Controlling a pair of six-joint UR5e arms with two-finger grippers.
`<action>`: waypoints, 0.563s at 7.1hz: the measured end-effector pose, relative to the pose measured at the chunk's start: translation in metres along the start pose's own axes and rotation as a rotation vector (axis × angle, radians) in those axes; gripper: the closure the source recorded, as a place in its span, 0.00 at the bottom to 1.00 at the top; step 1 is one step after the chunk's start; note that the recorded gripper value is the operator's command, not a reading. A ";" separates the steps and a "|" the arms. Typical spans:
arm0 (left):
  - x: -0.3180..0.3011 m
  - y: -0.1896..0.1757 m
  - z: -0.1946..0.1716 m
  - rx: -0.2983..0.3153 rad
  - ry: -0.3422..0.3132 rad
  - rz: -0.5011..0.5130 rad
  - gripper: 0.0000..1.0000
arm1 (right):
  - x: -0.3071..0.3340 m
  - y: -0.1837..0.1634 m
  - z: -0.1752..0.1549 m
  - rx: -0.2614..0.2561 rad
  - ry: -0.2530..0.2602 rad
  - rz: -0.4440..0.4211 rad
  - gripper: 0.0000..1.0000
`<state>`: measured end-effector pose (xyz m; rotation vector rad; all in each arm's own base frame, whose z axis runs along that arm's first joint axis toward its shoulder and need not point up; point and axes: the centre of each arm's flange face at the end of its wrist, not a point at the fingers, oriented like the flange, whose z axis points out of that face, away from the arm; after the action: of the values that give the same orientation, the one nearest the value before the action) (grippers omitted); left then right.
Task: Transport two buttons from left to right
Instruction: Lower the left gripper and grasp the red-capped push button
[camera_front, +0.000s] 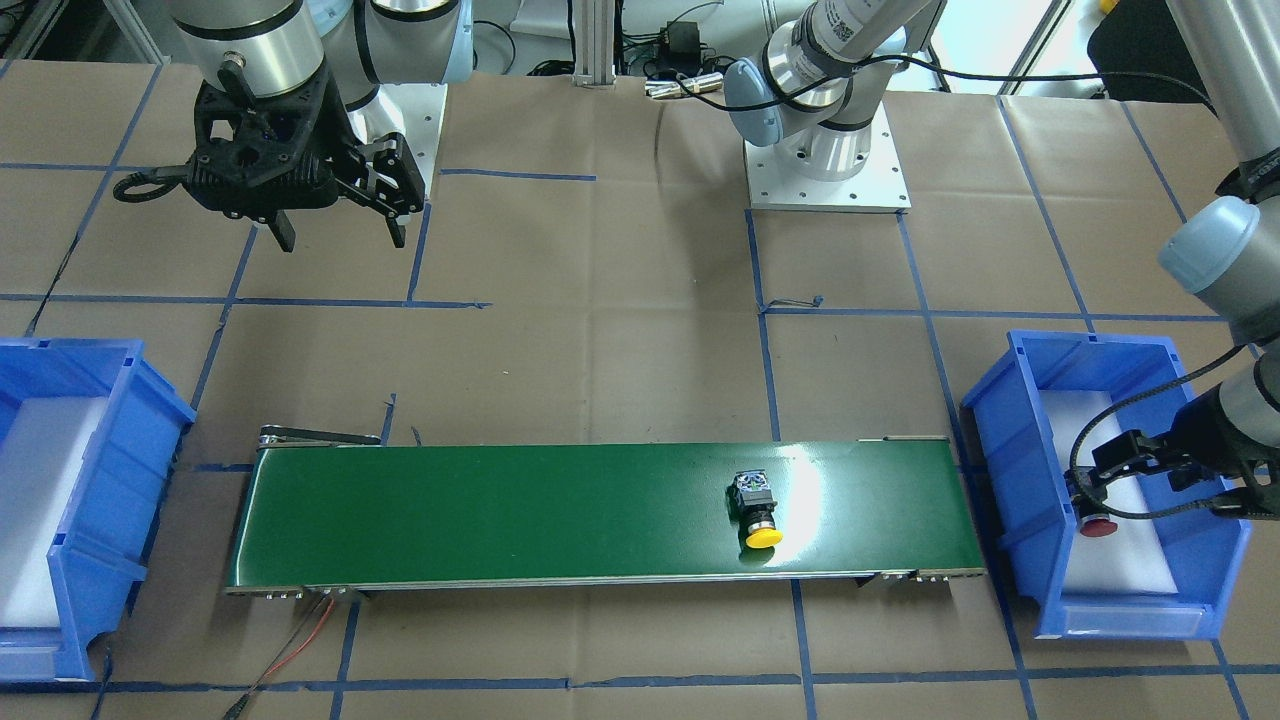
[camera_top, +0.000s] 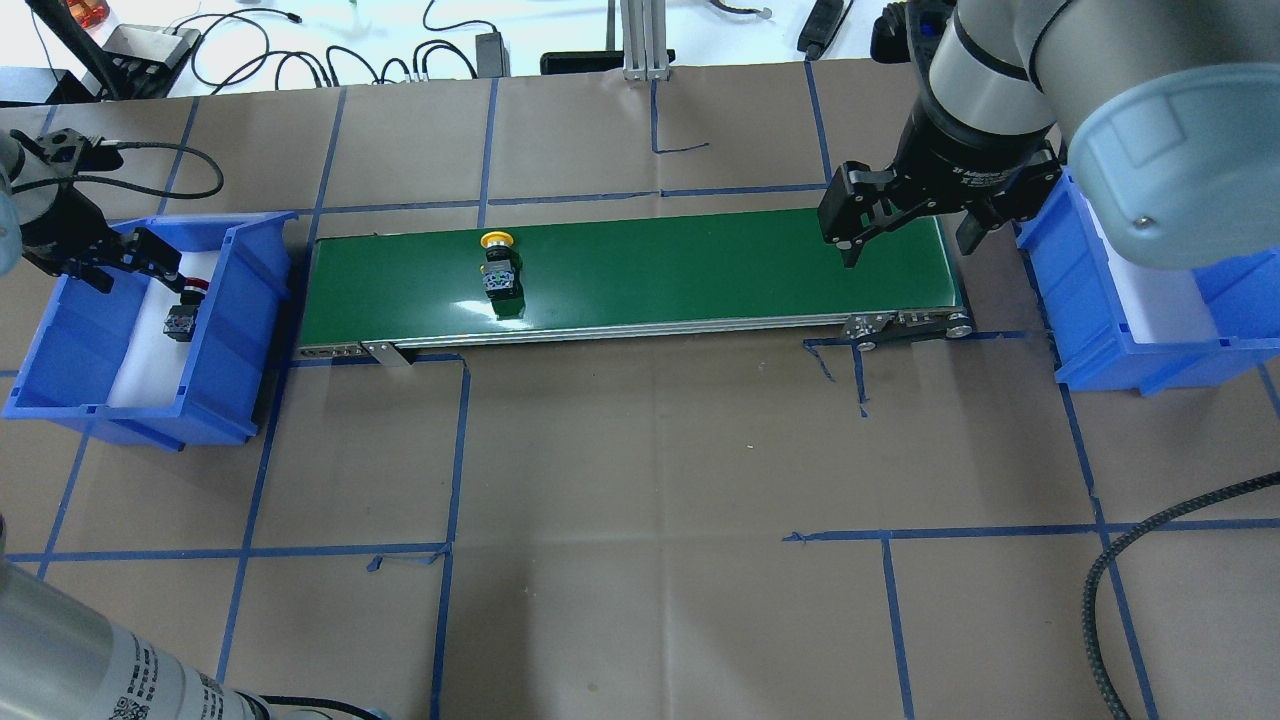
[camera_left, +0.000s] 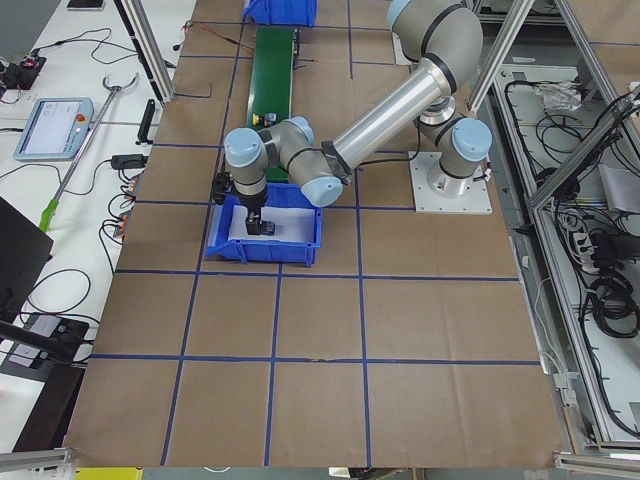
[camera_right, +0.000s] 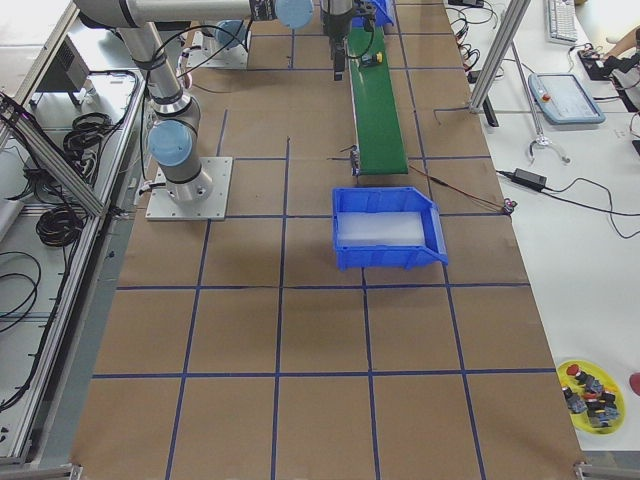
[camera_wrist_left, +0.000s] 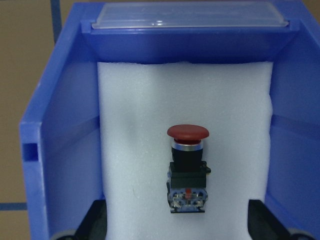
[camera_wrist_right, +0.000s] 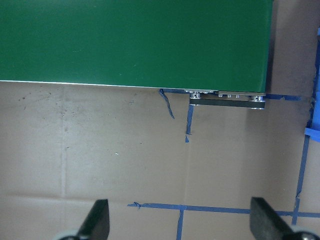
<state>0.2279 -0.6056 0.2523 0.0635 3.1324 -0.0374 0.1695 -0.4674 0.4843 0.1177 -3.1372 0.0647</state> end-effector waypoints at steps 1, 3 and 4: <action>0.002 0.003 0.024 -0.004 0.003 -0.001 0.00 | 0.000 -0.001 0.001 0.000 0.000 0.000 0.00; 0.002 0.004 0.047 -0.009 0.005 -0.002 0.00 | 0.000 -0.001 0.000 0.002 0.000 0.000 0.00; 0.001 0.001 0.046 -0.002 0.000 -0.002 0.03 | 0.000 -0.001 0.000 0.002 0.000 0.000 0.00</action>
<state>0.2273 -0.6055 0.2061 0.0605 3.1326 -0.0338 0.1696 -0.4689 0.4840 0.1179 -3.1372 0.0681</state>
